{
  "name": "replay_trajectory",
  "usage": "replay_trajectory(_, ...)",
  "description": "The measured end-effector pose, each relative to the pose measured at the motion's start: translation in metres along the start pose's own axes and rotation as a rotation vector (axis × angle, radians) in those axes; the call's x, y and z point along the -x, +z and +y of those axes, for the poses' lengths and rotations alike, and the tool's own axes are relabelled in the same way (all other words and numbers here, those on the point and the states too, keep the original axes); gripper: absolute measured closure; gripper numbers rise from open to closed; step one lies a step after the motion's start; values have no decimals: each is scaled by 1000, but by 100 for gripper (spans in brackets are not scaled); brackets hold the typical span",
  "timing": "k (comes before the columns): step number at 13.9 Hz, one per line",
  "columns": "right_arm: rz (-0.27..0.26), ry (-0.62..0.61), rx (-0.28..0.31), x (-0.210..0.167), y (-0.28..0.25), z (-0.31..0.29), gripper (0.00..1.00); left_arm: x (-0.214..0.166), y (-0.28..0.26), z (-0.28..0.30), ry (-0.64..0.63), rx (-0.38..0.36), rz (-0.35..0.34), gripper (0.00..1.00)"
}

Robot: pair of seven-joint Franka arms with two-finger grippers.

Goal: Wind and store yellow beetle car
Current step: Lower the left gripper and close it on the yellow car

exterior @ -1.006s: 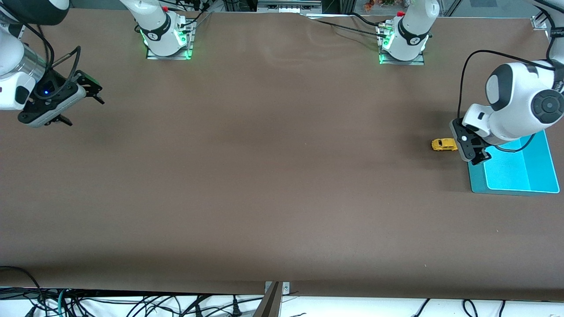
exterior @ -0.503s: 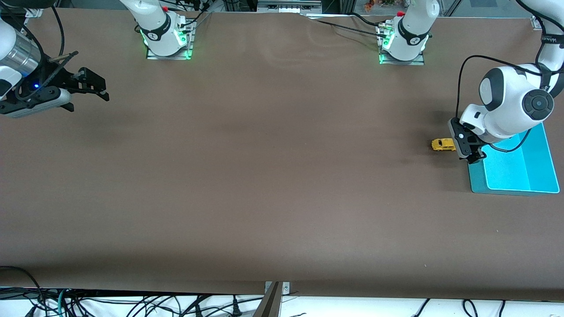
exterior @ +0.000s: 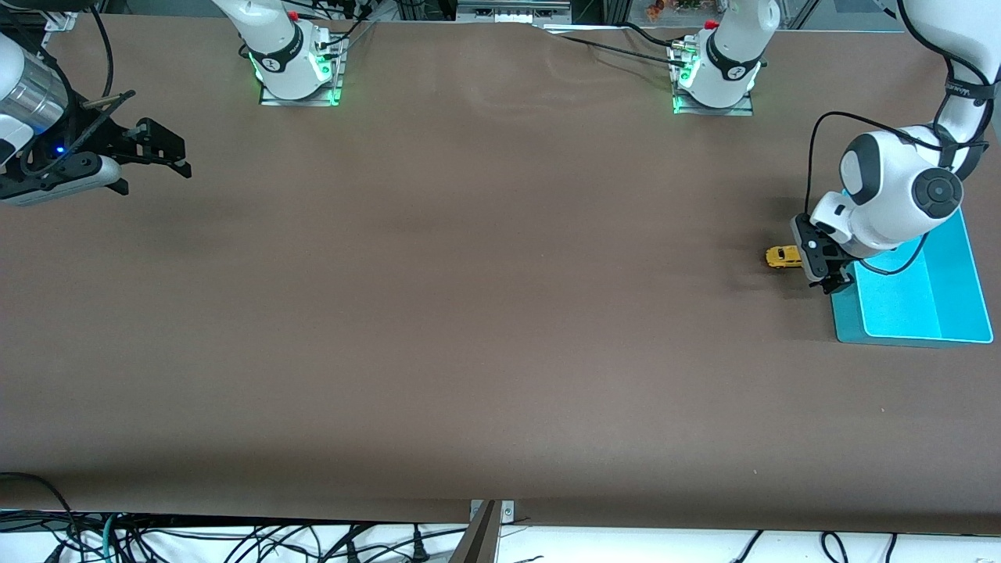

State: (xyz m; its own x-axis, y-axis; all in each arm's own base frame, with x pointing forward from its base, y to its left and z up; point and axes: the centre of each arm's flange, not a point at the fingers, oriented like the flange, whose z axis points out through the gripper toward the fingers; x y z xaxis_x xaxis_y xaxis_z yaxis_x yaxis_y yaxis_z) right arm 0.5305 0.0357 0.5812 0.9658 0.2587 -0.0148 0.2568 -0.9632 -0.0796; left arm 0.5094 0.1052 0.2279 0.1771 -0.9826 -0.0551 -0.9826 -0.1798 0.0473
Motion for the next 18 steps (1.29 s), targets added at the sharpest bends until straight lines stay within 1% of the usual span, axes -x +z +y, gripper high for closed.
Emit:
replay_trajectory(4,1,0,0,0,-1,0,0,-1,9,8,78,-40,4,0)
replay_trajectory(7,3,3,2,0,-1,0,0,-3,20,18,84,-52,6,0)
replay_trajectory(10,-8,9,2,2,-3,3,0,1,28,23,76,-52,8,0)
replay_trajectory(15,-1,12,5,3,-10,5,0,3,37,28,75,-64,10,0)
replay_trajectory(17,-2,11,8,3,-10,5,0,3,40,29,77,-63,11,2)
replay_trajectory(18,-2,11,8,3,-10,5,0,3,40,29,77,-64,11,9)
